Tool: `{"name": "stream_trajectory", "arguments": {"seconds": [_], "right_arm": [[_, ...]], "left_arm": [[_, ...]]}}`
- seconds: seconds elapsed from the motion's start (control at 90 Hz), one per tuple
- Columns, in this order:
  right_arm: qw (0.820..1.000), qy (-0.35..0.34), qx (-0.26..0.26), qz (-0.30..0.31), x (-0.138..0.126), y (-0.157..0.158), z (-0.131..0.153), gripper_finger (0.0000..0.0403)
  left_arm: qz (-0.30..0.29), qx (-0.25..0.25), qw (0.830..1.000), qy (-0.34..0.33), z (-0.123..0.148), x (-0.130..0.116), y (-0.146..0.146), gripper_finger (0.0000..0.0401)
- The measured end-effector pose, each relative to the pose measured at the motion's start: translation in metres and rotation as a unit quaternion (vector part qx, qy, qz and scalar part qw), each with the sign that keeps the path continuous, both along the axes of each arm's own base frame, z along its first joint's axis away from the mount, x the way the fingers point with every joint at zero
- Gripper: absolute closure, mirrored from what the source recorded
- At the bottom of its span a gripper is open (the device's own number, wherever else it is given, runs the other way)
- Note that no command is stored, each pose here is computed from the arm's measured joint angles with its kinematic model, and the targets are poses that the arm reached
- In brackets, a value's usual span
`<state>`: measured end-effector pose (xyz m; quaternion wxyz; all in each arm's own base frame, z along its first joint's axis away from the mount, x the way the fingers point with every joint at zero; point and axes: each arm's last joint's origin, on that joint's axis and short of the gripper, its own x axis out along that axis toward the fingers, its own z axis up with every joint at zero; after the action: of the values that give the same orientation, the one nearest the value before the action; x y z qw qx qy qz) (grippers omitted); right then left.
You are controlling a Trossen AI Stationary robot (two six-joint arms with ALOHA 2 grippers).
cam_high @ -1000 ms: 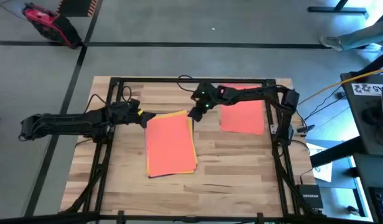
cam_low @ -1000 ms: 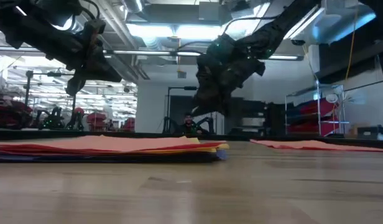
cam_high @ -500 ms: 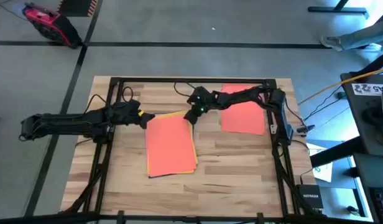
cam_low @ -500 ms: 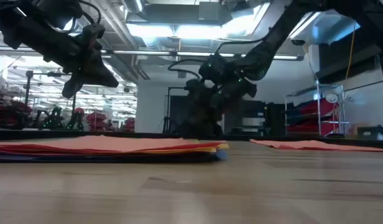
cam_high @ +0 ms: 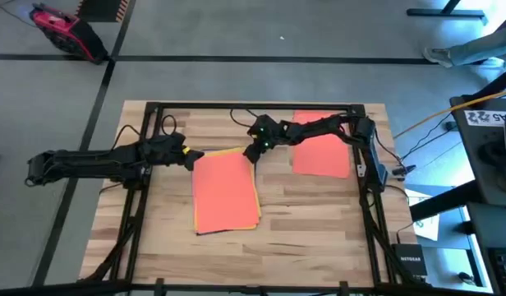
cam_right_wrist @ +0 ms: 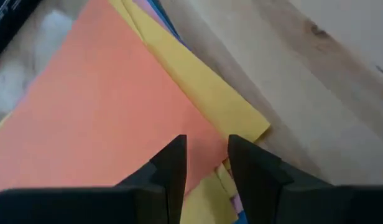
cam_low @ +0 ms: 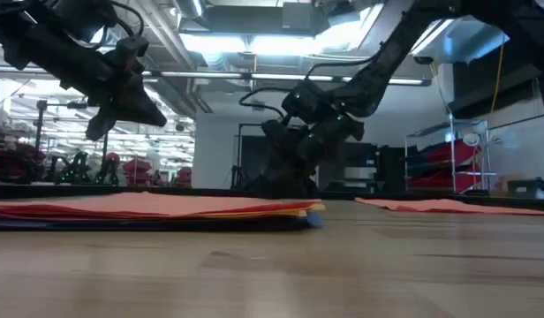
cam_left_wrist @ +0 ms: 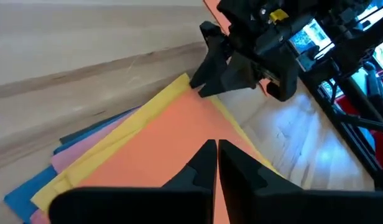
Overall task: Organize paper
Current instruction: Put all of the orange paper at the top right of the table
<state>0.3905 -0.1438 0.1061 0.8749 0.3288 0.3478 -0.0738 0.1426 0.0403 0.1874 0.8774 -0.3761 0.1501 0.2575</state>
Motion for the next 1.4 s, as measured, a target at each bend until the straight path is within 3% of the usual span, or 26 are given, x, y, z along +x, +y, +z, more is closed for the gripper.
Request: {"name": "stream_trajectory", "arguments": {"seconds": [0.189,0.4,0.544,0.711,0.822,0.944,1.189,1.4], "right_arm": [[1.000,0.002,-0.001,-0.001,0.000,0.000,0.000,0.0309],[0.999,0.027,-0.026,-0.022,0.000,0.006,-0.002,0.0394],[0.998,0.049,-0.020,-0.016,0.000,0.006,0.000,0.0399],[0.996,0.054,-0.052,0.048,0.002,0.006,0.028,0.0397],[0.990,0.044,-0.089,0.100,0.008,0.005,0.055,0.0380],[0.979,0.056,-0.115,0.157,0.013,0.004,0.057,0.0335],[0.972,0.092,-0.134,0.172,0.016,0.007,0.043,0.0230],[0.972,0.108,-0.125,0.168,0.017,0.013,0.037,0.0211]], "left_arm": [[0.000,0.000,1.000,0.002,0.000,0.000,0.000,0.0401],[0.000,-0.001,1.000,0.004,-0.001,0.000,0.000,0.0401],[0.000,-0.003,1.000,0.011,-0.002,-0.001,0.000,0.0401],[0.000,-0.003,1.000,0.012,-0.002,-0.001,0.000,0.0401],[0.000,-0.003,1.000,0.012,-0.002,-0.001,0.000,0.0401],[0.000,-0.003,1.000,0.013,-0.002,-0.001,0.000,0.0401],[0.001,-0.005,1.000,0.014,-0.003,-0.001,0.000,0.0401],[0.001,-0.007,1.000,0.021,-0.004,-0.002,0.000,0.0401]]}}
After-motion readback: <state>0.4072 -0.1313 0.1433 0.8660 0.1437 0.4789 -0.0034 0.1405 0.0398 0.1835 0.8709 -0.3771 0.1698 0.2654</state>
